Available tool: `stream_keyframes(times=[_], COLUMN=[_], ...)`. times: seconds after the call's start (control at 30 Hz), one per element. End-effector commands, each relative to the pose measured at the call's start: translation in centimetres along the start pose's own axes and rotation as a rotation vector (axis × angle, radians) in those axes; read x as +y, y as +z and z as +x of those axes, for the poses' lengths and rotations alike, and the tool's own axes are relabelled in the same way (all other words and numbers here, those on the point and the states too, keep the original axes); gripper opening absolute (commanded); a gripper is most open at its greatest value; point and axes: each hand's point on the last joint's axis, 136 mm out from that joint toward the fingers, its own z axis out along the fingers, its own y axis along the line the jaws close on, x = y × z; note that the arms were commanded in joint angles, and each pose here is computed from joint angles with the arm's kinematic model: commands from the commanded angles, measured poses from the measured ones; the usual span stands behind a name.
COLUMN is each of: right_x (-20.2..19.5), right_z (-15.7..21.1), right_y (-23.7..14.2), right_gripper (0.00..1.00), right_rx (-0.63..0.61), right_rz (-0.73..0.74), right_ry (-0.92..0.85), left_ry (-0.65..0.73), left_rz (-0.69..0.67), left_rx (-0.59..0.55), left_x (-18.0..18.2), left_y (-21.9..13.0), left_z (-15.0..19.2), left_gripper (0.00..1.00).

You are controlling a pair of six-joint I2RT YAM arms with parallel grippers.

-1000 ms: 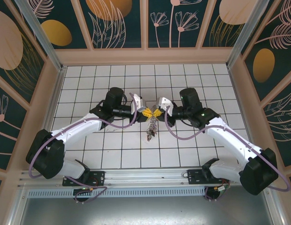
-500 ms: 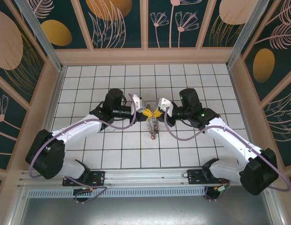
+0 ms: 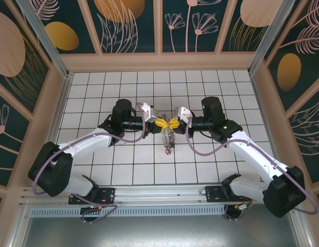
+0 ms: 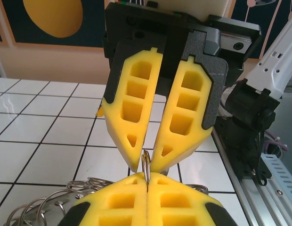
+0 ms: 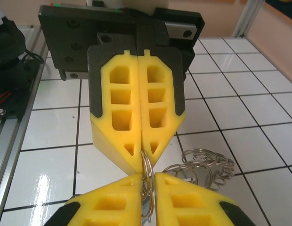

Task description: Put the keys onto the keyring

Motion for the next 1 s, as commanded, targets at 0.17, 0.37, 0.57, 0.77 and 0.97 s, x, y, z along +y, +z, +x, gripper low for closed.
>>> stream_keyframes(times=[0.17, 0.37, 0.57, 0.77, 0.97], right_x=[-0.1, -0.8, -1.3, -1.4, -1.2], right_z=[-0.4, -0.5, -0.6, -0.2, -0.7], right_y=[-0.2, -0.3, -0.6, -0.3, -0.2], right_gripper=[0.1, 0.0, 0.0, 0.0, 0.0], right_rx=[-0.048, -0.035, 0.001, 0.057, 0.061], right_rz=[-0.011, 0.02, 0.047, 0.053, 0.05], right_ry=[-0.007, -0.001, 0.002, 0.017, 0.014], left_ry=[0.09, 0.069, 0.058, 0.046, 0.046], left_rz=[0.09, 0.046, 0.008, 0.006, 0.023], left_rx=[-0.084, -0.017, 0.115, 0.165, 0.142], left_x=[-1.9, -0.9, 0.1, 0.6, 0.5], left_y=[-0.2, 0.0, 0.2, 0.4, 0.5], left_z=[-2.9, -1.6, 0.8, 1.5, 0.7], left_gripper=[0.0, 0.01, 0.12, 0.15, 0.18])
